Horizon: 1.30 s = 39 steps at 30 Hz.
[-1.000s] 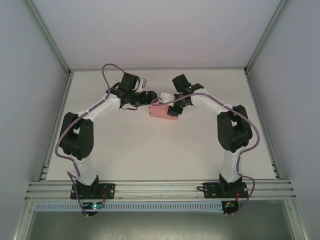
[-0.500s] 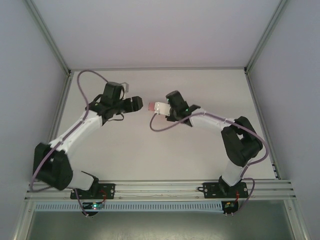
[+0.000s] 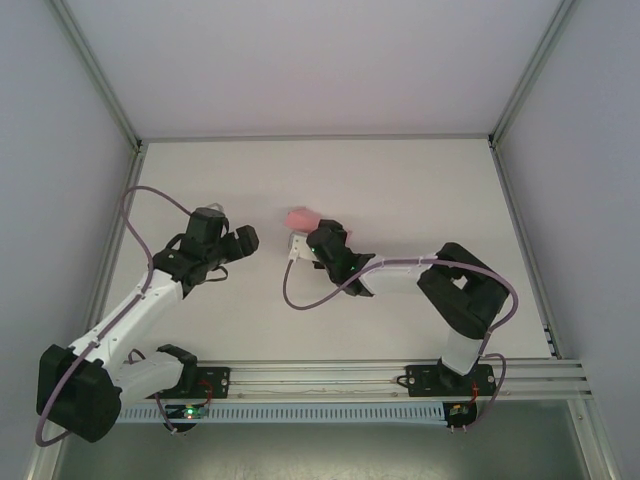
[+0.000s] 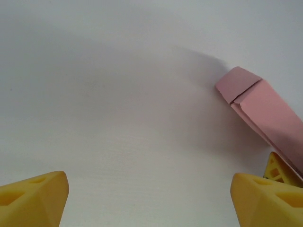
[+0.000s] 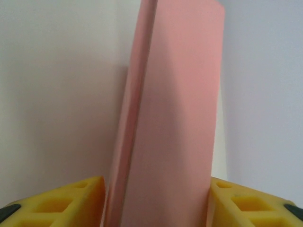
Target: Assemble paper box
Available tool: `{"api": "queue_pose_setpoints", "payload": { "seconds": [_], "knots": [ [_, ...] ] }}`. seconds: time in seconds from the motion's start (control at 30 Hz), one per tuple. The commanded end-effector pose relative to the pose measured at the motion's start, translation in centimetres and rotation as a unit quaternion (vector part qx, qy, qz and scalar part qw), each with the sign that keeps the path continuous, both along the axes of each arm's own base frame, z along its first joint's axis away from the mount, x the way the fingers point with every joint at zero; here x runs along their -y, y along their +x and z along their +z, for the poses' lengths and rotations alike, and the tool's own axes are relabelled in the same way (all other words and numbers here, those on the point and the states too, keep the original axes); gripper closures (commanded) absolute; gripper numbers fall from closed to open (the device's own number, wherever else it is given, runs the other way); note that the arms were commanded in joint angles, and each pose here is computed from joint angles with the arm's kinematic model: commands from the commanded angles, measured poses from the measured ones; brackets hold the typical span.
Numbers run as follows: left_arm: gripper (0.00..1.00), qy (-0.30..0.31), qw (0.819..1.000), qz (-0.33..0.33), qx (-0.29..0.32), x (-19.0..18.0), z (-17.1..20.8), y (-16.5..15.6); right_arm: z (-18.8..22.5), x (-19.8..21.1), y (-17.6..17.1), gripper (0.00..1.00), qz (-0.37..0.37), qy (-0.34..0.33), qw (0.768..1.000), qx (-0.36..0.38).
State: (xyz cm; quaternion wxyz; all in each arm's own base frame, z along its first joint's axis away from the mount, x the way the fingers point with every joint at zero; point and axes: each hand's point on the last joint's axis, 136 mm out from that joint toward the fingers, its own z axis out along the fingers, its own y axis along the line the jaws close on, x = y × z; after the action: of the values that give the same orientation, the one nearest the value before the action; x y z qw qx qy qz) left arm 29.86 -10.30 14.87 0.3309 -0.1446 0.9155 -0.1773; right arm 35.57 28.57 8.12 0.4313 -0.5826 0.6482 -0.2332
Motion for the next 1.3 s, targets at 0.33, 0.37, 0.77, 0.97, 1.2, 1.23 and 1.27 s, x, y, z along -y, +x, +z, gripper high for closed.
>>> {"api": "queue_pose_setpoints", "payload": {
  "seconds": [0.33, 0.37, 0.77, 0.97, 1.2, 1.23, 1.27],
  "knots": [
    [0.06, -0.026, 0.999, 0.019, 0.011, -0.6, 0.2, -1.2, -2.5, -1.1, -5.5, 0.16, -0.012, 0.022, 0.998, -0.062],
    [0.04, -0.029, 0.999, 0.02, 0.008, -0.6, -0.1, -1.3, -2.0, -1.7, -6.1, 0.08, -0.005, 0.039, 0.996, -0.078],
    [0.0, -0.131, 0.981, -0.141, -0.008, 7.0, -2.3, -1.7, 6.1, -1.0, -6.1, 0.02, -0.02, 0.276, 0.934, -0.226],
    [0.36, -0.118, 0.964, -0.238, -0.019, 12.8, -4.4, -1.0, 4.9, 2.0, 1.3, 0.02, -0.144, 0.401, 0.796, -0.43],
    [0.65, -0.13, 0.947, -0.291, -0.043, 15.9, -6.9, -0.9, 1.2, 2.1, 5.6, 0.02, -0.165, 0.394, 0.745, -0.512],
    [0.64, -0.127, 0.947, -0.291, -0.052, 16.0, -7.4, -0.8, 0.6, 2.1, 5.7, 0.02, -0.164, 0.379, 0.748, -0.519],
    [0.64, -0.123, 0.946, -0.293, -0.063, 16.2, -7.9, -0.7, -0.1, 2.3, 5.8, 0.03, -0.171, 0.366, 0.749, -0.526]
  ]
}}
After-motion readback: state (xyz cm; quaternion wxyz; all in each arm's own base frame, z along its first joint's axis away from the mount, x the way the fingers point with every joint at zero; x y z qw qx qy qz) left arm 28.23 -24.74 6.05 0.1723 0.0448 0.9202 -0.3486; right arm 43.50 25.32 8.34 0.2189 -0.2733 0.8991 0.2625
